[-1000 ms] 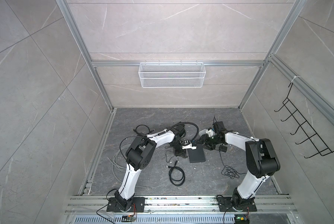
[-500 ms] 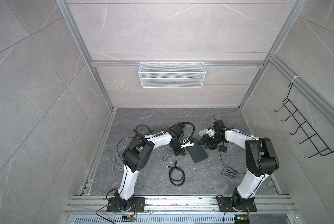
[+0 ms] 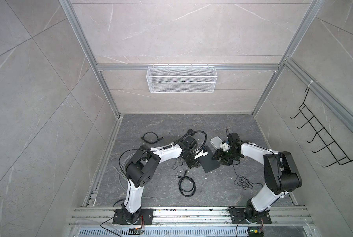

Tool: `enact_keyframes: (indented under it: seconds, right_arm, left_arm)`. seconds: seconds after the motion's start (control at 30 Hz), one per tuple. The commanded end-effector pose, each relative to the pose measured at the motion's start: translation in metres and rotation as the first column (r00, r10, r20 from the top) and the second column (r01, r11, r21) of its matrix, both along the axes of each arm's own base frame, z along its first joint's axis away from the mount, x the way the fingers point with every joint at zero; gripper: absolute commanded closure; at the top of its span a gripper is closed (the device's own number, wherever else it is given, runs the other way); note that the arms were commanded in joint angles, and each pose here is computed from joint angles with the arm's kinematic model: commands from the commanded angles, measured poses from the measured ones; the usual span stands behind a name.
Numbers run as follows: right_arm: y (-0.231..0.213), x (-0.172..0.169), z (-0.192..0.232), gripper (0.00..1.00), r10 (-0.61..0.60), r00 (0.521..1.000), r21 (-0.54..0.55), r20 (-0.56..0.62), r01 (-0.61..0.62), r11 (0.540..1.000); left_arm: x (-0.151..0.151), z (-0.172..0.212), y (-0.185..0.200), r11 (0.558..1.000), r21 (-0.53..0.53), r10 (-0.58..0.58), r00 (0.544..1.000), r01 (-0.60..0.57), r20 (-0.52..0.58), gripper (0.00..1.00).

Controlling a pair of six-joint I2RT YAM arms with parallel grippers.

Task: Insert the plug into the switch port

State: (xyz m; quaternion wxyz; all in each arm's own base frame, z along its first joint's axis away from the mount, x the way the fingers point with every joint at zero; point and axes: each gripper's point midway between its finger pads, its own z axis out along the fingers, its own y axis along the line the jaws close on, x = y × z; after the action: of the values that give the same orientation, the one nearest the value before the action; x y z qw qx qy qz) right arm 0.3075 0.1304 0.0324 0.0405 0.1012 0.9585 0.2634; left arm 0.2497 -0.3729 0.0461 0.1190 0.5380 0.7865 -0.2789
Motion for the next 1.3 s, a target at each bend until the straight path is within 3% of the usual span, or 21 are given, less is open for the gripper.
enact_keyframes:
  seconds: [0.0,0.4,0.7,1.1,1.27]
  right_arm:
    - [0.004,-0.001,0.002,0.39,-0.005,1.0,0.027,0.025,0.005,1.0]
    - [0.028,-0.015,-0.005,0.51,0.043,0.999,0.075,-0.004,-0.043,0.996]
    - [0.026,-0.02,-0.012,0.52,0.044,0.999,0.052,-0.025,-0.042,0.998]
    - [0.026,-0.026,-0.02,0.52,0.05,0.998,0.053,-0.048,-0.047,0.997]
    - [0.026,-0.026,-0.021,0.52,0.051,0.997,0.051,-0.05,-0.049,0.997]
  left_arm:
    - [-0.014,0.01,-0.008,1.0,-0.012,-0.029,0.999,0.028,-0.038,1.0]
    - [-0.018,-0.006,-0.005,1.0,0.009,-0.029,0.998,0.03,-0.048,1.0]
    - [-0.004,-0.019,0.011,0.999,0.004,0.043,0.999,-0.043,-0.005,1.0]
    - [0.002,-0.023,0.011,0.998,-0.043,0.051,0.998,-0.05,0.021,1.0]
    - [0.006,-0.017,0.017,0.991,-0.112,0.075,0.997,-0.071,0.031,1.0]
